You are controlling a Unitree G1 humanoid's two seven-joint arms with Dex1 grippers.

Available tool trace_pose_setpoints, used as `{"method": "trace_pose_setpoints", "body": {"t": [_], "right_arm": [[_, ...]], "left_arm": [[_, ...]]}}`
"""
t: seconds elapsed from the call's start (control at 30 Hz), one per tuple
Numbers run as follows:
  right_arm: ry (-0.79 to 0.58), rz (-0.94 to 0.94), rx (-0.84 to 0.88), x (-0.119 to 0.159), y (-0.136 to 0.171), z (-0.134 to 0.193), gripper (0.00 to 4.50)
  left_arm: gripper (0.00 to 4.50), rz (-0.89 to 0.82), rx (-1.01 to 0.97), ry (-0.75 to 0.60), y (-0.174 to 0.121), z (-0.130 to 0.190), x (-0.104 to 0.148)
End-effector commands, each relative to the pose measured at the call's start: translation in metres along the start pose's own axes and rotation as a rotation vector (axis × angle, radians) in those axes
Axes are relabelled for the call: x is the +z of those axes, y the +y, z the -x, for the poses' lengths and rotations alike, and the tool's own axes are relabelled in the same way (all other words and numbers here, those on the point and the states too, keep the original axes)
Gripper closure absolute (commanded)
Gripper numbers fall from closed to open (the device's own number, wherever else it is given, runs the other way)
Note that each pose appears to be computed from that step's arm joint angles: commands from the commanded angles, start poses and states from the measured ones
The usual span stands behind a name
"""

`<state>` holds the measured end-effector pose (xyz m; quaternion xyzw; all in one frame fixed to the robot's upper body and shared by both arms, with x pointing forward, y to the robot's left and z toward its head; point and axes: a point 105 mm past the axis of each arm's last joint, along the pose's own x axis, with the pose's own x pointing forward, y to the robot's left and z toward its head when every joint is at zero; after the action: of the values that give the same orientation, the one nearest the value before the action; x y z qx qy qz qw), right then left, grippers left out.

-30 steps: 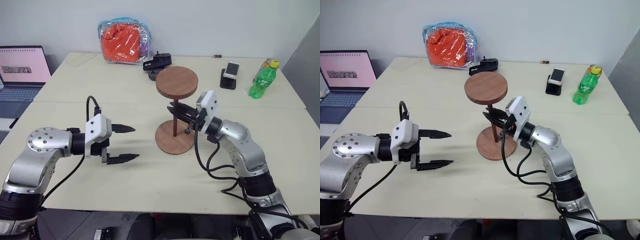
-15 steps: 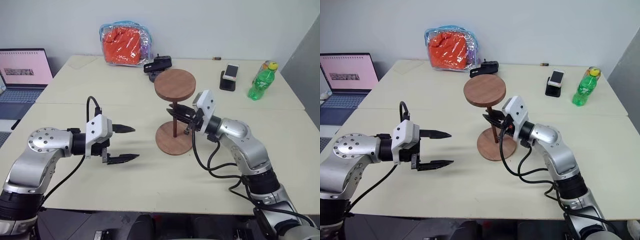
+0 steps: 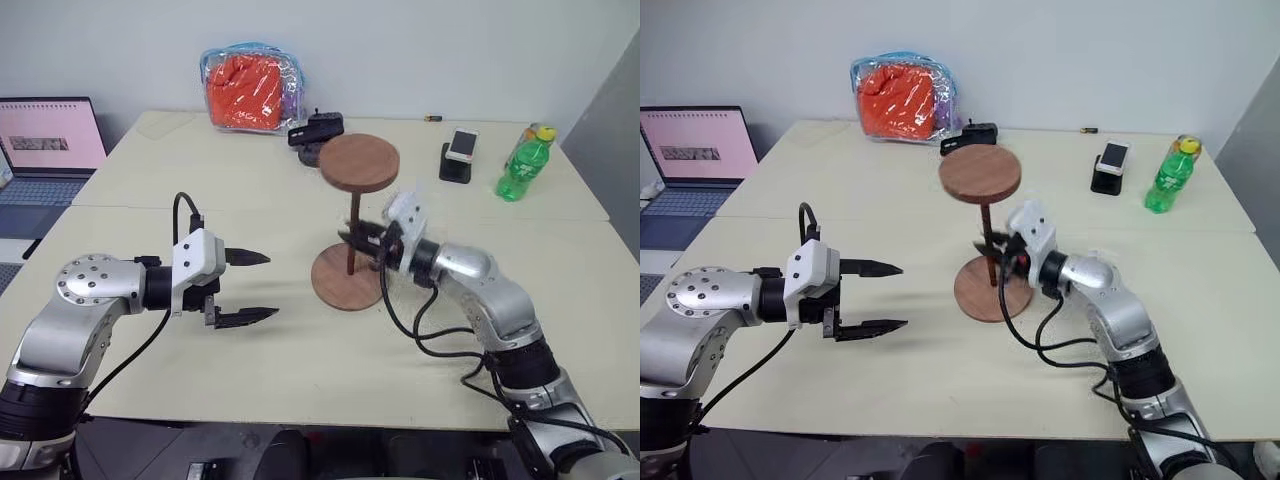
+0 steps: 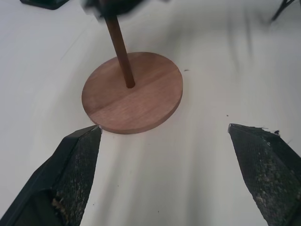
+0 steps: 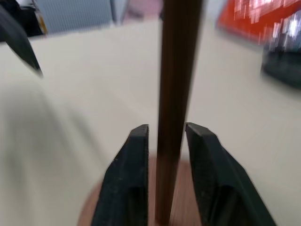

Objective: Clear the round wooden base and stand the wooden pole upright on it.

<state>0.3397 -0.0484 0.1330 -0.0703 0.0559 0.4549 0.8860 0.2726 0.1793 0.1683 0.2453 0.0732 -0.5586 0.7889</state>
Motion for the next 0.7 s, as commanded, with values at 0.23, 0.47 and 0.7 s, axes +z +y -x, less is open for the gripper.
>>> {"method": "trace_pose_setpoints", "body": {"t": [0.23, 0.47, 0.7], "right_arm": [[-0.054, 0.065, 0.077, 0.026, 0.015, 0.008, 0.56], [-0.026, 0.109, 0.106, 0.026, 0.018, 0.022, 0.03], [0.06, 0.225, 0.121, 0.028, 0.002, 0.091, 0.03]], "left_arm": [[0.0, -0.055, 0.006, -0.021, 0.002, -0.002, 0.01], [0.0, -0.07, 0.054, -0.069, 0.01, -0.003, 0.02], [0.0, -0.046, 0.141, 0.096, 0.024, 0.008, 0.006]]}}
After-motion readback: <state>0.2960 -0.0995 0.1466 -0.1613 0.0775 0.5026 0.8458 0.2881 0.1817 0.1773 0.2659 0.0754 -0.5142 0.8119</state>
